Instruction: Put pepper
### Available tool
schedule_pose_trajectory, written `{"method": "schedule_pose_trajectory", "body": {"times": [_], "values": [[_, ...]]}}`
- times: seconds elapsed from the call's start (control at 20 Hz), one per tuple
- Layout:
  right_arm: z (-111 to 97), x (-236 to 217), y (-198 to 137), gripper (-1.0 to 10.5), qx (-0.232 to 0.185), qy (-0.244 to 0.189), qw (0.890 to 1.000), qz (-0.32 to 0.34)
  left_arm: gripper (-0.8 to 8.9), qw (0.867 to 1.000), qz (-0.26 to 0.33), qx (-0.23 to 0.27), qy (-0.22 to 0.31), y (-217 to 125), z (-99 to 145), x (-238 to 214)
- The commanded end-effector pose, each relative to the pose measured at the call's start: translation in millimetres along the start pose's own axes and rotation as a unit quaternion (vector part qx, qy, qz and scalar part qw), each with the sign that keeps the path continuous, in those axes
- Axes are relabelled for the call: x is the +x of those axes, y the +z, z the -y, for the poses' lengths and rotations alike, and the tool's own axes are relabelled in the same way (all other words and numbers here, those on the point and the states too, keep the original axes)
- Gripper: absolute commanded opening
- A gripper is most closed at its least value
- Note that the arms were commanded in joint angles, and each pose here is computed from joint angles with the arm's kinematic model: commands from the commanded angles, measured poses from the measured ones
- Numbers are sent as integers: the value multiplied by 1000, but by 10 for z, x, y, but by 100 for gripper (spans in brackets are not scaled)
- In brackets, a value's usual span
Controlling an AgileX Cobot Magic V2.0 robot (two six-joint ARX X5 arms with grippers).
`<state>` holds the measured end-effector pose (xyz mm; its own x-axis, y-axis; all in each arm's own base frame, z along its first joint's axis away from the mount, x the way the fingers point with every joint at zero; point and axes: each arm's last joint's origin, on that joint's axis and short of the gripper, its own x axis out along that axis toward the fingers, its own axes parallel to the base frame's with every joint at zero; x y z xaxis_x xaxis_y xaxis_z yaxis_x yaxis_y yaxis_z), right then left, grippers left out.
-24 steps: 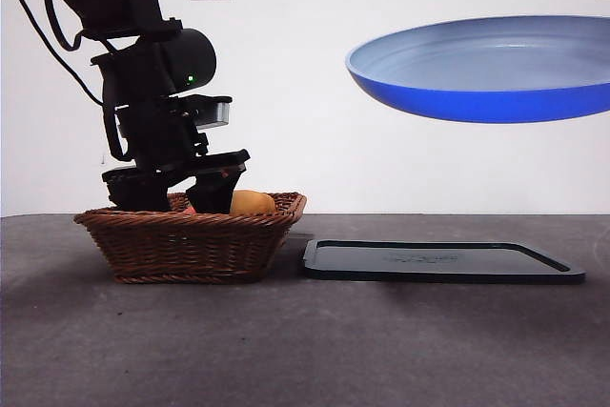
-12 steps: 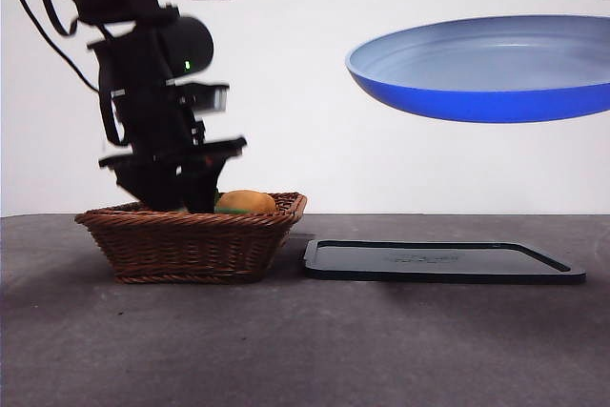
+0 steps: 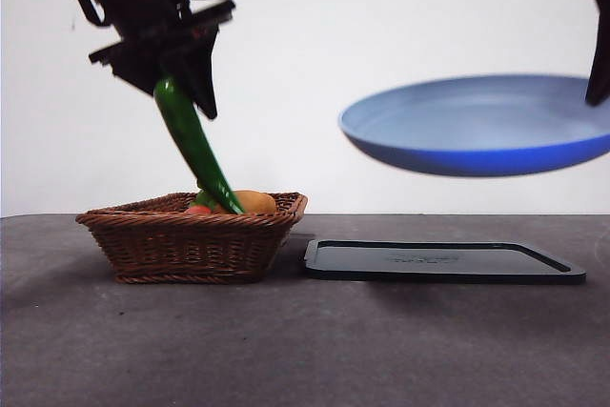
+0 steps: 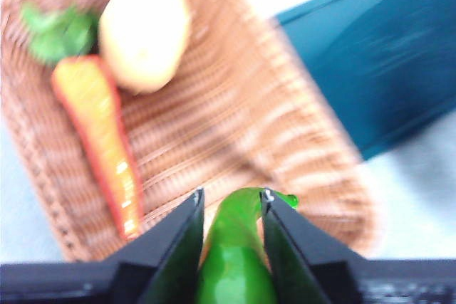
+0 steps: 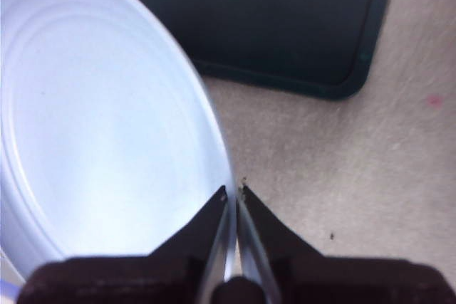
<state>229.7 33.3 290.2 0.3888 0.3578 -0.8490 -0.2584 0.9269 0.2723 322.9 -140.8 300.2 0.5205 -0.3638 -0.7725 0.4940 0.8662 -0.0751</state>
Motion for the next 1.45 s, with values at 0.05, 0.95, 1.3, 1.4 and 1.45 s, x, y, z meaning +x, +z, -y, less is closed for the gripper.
{"method": "schedule_pose_trajectory", "body": {"times": [0.05,0.95,1.3,1.4,1.45], "values": [[28,126,90,3,11,18,1000,-16,58,1000,22,14,-7,70,73,-102],[-216,866,323,3,30,143,988,-51,58,967,65,72,-235,95,871,-387],[-225,867,298,3,32,143,987,-63,160,975,19,78,-208,47,927,-15],[-225,868,298,3,32,143,987,-63,206,975,28,81,-208,64,936,-15],[-225,867,298,3,32,143,987,-63,206,974,32,81,-208,72,937,-15]]}}
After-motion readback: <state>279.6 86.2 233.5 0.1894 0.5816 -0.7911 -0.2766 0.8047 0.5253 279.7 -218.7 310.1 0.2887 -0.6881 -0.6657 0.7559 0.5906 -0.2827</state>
